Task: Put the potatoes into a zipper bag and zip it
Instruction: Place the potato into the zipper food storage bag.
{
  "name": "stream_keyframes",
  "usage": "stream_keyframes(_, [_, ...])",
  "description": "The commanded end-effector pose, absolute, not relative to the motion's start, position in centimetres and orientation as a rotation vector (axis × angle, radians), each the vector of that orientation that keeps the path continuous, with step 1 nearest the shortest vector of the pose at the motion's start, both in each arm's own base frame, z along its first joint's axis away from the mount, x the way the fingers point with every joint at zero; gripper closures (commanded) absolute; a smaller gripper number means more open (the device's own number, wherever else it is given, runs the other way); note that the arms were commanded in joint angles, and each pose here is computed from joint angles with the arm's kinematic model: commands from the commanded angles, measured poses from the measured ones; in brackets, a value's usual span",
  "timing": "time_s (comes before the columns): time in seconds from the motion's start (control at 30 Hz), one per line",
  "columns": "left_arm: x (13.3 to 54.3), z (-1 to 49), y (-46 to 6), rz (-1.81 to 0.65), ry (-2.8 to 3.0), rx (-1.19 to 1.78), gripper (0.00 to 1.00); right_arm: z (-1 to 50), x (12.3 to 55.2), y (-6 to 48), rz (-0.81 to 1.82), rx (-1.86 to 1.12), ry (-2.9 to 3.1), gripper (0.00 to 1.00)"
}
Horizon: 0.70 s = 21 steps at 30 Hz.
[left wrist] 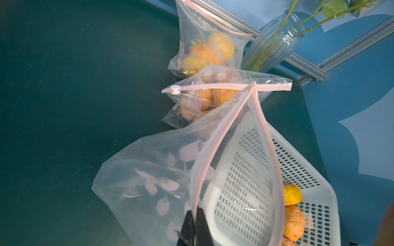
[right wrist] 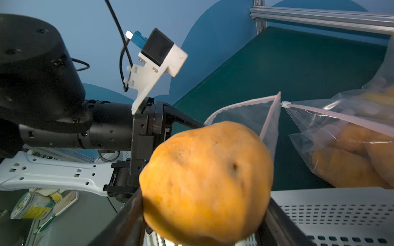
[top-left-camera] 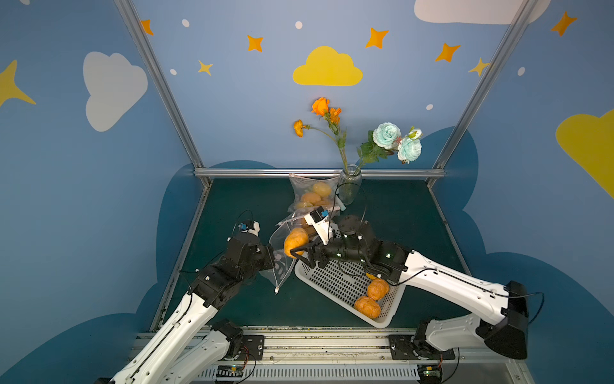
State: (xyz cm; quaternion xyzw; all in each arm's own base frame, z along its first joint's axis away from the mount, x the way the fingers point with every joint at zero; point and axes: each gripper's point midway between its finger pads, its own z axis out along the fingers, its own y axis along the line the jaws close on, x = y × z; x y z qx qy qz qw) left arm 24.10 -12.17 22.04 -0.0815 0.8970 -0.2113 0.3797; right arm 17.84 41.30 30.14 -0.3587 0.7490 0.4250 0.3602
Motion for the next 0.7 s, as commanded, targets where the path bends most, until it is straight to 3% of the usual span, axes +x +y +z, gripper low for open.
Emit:
stream_keyframes(0.0, [24.5, 22.1, -12.3, -0.532, 2.282, -0.197, 0.97, 29.7, 17.5, 43.0, 1.090, -1.016, 1.910, 0.63])
stream_keyframes(0.43, [24.1, 22.5, -11.5, -0.521, 2.248, -0.223, 0.97, 22.6, 21.1, 44.4, 0.884, -0.978, 2.098, 0.64])
stream_keyframes(0.53, [24.2, 22.5, -11.1, -0.507, 2.235, -0.243, 0.97, 21.7, 21.2, 44.4, 0.825, -1.058, 2.089, 0.58])
stream_keyframes(0.67, [24.4, 22.2, -10.9, -0.492, 2.225, -0.256, 0.97, 20.9, 22.8, 43.0, 0.659, -1.126, 2.083, 0.35])
